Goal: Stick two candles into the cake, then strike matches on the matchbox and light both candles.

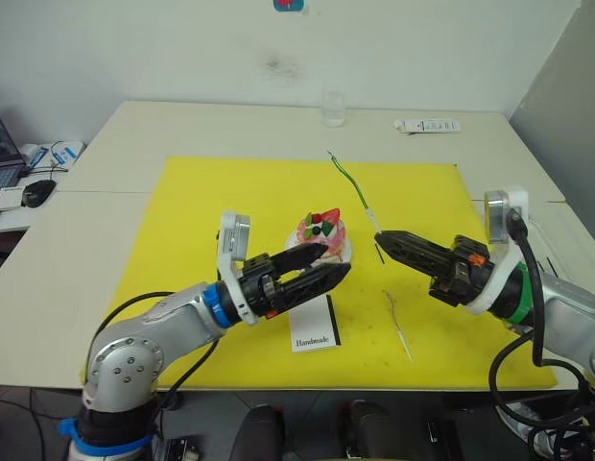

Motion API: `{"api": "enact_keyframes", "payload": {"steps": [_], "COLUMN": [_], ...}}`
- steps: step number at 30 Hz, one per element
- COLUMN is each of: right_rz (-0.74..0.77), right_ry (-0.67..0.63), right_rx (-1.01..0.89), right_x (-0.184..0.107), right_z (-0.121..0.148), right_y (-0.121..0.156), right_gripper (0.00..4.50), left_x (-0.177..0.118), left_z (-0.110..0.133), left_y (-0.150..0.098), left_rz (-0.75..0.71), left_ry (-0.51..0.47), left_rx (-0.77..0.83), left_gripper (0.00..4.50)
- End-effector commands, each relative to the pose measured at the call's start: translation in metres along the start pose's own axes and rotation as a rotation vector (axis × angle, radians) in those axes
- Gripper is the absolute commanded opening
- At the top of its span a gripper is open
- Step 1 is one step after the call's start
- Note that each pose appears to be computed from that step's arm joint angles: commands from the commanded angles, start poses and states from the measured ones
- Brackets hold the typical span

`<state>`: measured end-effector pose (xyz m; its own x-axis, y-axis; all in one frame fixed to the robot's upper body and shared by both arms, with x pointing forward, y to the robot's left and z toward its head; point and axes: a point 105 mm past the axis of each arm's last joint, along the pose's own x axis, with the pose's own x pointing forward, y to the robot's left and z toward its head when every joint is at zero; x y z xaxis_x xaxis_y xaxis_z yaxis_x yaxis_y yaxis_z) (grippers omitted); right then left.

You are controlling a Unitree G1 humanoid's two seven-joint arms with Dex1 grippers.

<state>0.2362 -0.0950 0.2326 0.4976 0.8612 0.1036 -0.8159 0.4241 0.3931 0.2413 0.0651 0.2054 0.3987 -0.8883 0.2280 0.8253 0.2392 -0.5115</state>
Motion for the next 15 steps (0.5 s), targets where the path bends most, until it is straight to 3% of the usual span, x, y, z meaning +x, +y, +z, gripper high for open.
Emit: {"api": "enact_keyframes", "payload": {"steps": [1, 6, 15], "right_rz": [0.069, 0.111, 0.140], "right_ry": [-0.028, -0.016, 0.009], "right_rx": [0.050, 0.106, 0.141], "right_x": [0.006, 0.011, 0.014], "right_z": [0.008, 0.007, 0.002], "right_y": [0.014, 0.023, 0.033], "right_gripper": [0.03, 0.03, 0.03], "left_x": [0.008, 0.013, 0.017], "left_z": [0.016, 0.027, 0.032], "left_y": [-0.014, -0.022, -0.024], "left_rz": [-0.060, -0.112, -0.175], "left_ry": [-0.119, -0.204, -0.195], "left_rx": [-0.091, -0.204, -0.279], "left_gripper": [4.50, 4.50, 4.50]}}
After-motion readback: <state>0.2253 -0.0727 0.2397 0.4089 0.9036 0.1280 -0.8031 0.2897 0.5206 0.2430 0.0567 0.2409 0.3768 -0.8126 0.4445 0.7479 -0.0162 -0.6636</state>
